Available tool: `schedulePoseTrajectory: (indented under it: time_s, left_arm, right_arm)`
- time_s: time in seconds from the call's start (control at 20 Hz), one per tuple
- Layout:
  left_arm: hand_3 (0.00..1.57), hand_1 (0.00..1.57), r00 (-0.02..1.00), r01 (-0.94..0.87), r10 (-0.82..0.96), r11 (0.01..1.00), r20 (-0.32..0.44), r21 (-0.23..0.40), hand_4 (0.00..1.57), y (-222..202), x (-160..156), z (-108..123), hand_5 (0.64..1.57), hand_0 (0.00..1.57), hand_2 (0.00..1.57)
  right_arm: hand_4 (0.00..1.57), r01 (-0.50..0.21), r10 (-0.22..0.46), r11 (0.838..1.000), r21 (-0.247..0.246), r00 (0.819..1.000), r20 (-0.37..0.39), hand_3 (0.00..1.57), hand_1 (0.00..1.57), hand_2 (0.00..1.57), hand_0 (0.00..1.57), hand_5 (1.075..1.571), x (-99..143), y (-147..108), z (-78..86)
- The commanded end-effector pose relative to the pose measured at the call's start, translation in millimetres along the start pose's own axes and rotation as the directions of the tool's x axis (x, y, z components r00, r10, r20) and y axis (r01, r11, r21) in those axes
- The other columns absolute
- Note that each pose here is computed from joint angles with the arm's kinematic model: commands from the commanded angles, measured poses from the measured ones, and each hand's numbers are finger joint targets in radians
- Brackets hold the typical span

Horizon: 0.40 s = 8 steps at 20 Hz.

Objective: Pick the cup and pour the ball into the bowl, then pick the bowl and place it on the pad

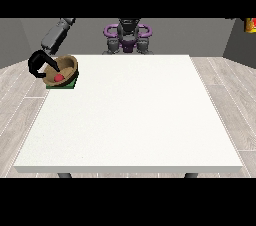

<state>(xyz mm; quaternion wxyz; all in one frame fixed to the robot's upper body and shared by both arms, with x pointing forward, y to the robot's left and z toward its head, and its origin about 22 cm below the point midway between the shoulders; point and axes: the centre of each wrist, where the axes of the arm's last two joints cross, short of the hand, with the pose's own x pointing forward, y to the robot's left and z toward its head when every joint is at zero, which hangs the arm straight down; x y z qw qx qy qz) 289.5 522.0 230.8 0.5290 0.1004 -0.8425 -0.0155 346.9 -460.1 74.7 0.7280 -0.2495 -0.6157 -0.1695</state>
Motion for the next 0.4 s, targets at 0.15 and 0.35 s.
schedulePoseTrajectory:
  time_s: [0.15,0.35]
  left_arm:
    - [0.0,0.0,0.998,-0.021,0.019,0.999,-0.058,-0.049,1.19,-46,-16,-5,1.569,0.0,0.0]
    - [0.0,0.0,0.99,-0.004,0.005,1.0,-0.144,0.008,1.19,-17,-29,8,1.569,0.0,0.0]
  right_arm:
    - [0.0,-0.116,0.12,0.992,0.051,0.99,-0.076,0.0,0.0,0.0,0.0,1.407,-21,13,2.3]
    - [0.2,-0.142,0.147,0.985,0.096,0.988,-0.039,0.0,0.0,0.0,0.0,1.375,54,-17,-9.6]
